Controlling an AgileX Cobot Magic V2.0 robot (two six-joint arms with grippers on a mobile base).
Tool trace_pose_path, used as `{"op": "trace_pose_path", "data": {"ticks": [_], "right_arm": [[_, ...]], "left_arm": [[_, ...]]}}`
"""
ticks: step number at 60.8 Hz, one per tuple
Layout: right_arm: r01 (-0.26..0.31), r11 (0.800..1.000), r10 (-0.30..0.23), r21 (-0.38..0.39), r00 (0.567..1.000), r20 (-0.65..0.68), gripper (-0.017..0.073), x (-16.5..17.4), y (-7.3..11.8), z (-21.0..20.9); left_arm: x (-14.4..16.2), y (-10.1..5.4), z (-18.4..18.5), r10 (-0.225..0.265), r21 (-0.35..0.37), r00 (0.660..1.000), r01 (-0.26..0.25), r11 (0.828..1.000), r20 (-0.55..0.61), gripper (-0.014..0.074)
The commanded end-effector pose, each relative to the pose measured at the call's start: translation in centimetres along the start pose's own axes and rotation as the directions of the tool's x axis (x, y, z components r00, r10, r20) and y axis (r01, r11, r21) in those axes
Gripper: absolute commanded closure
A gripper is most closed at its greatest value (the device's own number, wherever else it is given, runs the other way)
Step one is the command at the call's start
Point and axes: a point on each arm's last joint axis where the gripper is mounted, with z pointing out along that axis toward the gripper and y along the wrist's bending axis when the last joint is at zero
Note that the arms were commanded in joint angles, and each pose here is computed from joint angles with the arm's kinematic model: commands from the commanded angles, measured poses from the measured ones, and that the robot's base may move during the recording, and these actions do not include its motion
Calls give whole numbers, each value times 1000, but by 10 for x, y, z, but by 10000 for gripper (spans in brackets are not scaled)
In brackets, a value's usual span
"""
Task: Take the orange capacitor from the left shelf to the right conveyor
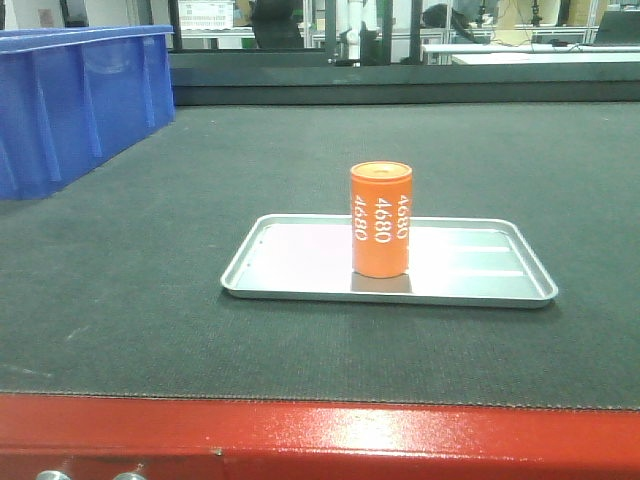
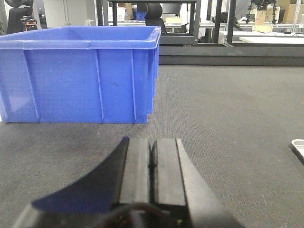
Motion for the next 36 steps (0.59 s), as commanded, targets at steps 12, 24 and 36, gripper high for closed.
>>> {"op": "trace_pose_path", "data": {"ticks": [12, 24, 36], "right_arm": [[22, 1000, -21, -11, 994, 106, 511, -9, 1, -2], [22, 1000, -21, -11, 994, 106, 511, -9, 1, -2], [22, 1000, -21, -11, 994, 106, 511, -9, 1, -2]], "left_arm": [[-10, 0, 0, -5, -3, 996, 5, 1000, 88, 699], [-10, 0, 0, -5, -3, 996, 5, 1000, 88, 699], [-10, 0, 0, -5, -3, 996, 5, 1000, 88, 699]]}}
